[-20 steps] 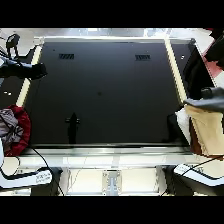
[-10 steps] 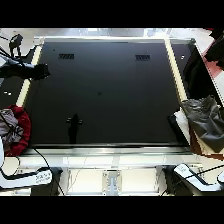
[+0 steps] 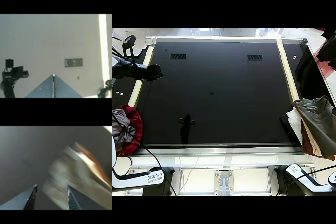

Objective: Fold the shirts.

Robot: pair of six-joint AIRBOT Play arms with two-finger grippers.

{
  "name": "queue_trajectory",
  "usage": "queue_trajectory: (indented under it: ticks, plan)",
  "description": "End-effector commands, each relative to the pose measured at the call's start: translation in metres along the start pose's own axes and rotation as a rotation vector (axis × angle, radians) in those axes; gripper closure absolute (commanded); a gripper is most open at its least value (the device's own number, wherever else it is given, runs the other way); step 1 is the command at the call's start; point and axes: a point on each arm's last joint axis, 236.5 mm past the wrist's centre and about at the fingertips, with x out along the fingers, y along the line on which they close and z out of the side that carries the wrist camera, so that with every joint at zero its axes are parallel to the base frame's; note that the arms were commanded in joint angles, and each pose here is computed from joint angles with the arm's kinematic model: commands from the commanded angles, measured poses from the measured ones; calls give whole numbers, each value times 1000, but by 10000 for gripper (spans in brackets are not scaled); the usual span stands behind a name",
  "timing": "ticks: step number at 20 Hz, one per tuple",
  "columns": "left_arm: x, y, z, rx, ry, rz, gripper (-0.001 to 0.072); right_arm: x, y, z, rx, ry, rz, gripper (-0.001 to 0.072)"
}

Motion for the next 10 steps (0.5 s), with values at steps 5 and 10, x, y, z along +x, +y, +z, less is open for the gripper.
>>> queue_trajectory:
  ticks: [5,10]
  plan:
    - [0,-1,0,-68,0,-4,700,-6,219,-62,-406,133,617,283]
    - [0,-1,0,-67,1,-4,701,22,285,-156,-647,356,686,283]
